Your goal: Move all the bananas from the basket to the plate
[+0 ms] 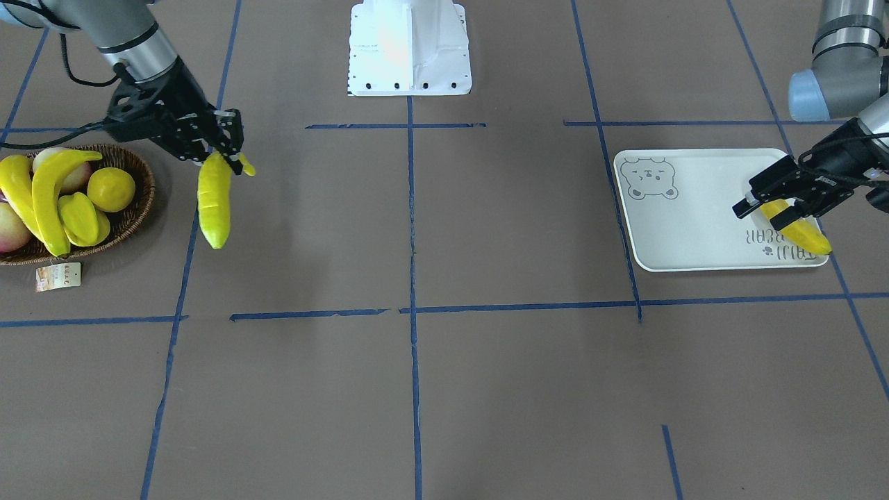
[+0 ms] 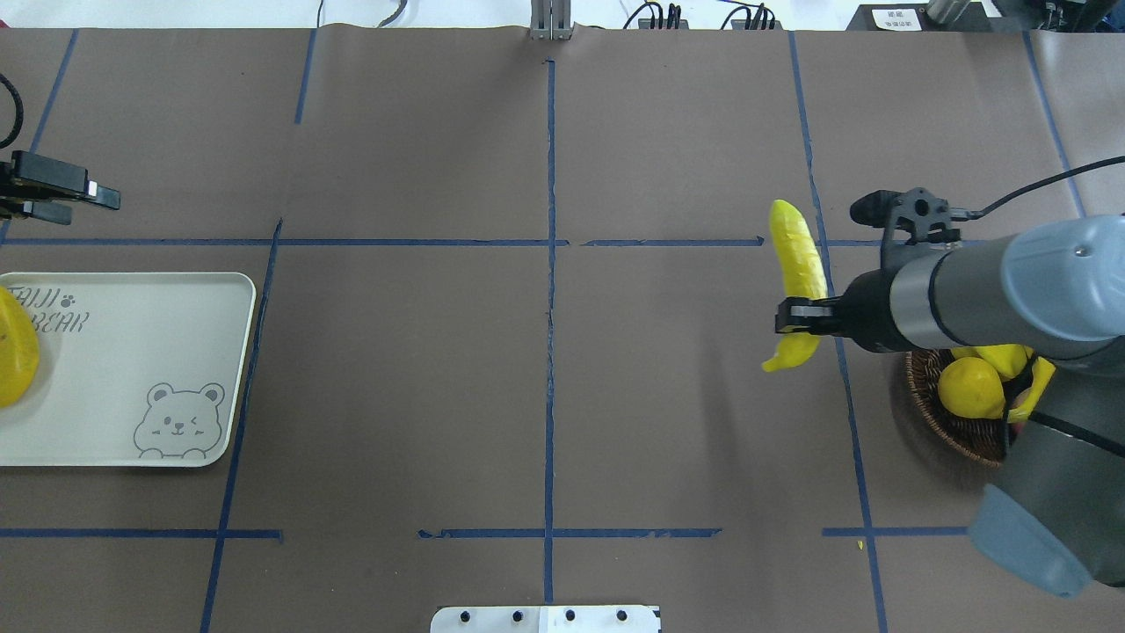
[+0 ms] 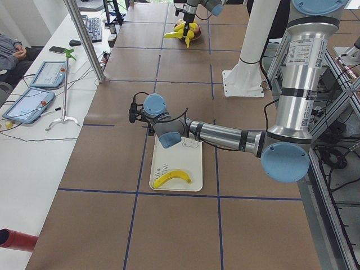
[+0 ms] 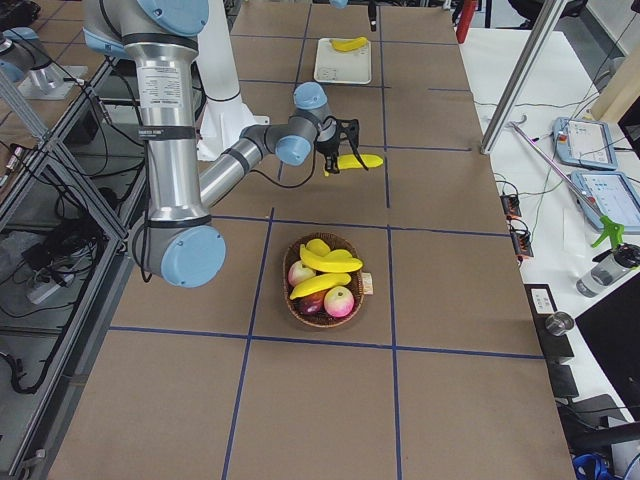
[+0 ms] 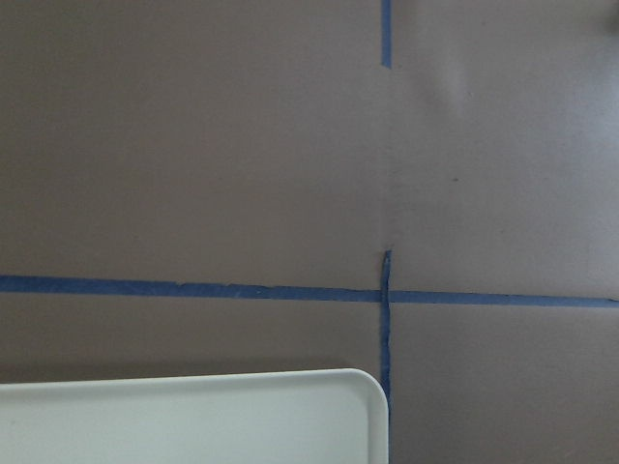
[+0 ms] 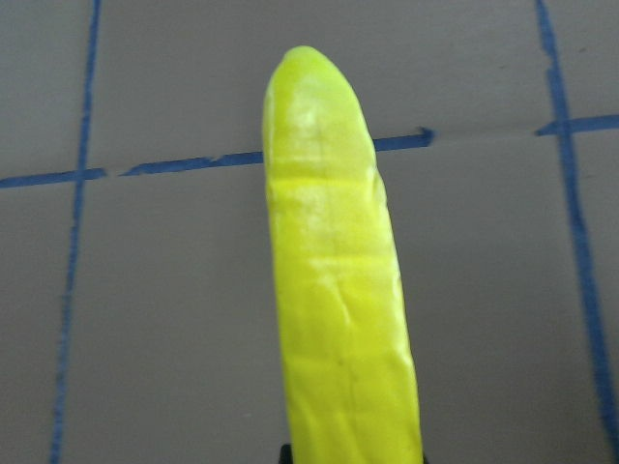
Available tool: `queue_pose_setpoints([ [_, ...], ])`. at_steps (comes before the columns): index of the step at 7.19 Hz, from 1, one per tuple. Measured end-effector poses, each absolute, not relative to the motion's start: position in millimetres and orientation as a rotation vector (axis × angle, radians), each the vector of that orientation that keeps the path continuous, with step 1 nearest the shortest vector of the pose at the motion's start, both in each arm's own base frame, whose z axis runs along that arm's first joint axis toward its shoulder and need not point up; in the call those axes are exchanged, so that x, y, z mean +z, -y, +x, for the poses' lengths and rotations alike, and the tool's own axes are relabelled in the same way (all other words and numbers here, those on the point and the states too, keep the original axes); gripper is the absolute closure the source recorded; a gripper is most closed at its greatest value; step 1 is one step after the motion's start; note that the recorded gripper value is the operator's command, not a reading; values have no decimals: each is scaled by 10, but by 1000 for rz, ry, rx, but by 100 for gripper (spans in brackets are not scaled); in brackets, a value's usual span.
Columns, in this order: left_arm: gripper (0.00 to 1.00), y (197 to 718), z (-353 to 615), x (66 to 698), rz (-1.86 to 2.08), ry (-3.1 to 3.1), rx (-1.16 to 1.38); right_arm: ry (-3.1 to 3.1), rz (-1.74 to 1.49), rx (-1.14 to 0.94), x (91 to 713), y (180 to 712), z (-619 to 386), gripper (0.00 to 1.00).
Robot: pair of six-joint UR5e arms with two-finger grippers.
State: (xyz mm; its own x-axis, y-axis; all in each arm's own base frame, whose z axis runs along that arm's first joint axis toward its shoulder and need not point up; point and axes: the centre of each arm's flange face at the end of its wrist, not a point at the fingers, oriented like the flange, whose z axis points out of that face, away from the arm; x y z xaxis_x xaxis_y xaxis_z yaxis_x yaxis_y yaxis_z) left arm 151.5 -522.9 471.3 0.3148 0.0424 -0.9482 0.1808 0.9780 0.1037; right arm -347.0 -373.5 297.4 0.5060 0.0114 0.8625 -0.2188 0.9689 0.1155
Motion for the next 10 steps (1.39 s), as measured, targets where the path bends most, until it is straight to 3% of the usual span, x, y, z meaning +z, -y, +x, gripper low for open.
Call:
queue_pose_setpoints([
  [3, 0, 5388, 2169, 3870, 82, -1354, -160, 1211, 217, 133, 2074, 3507, -4174, 96],
  [6, 0, 5322, 2836, 2974, -32, -1449, -173, 1412, 256, 95, 1845, 3445, -4682, 97],
  [10, 1, 5091, 3482, 2145, -37, -1540, -306, 1474, 253, 198, 1453, 3420, -5099, 96],
])
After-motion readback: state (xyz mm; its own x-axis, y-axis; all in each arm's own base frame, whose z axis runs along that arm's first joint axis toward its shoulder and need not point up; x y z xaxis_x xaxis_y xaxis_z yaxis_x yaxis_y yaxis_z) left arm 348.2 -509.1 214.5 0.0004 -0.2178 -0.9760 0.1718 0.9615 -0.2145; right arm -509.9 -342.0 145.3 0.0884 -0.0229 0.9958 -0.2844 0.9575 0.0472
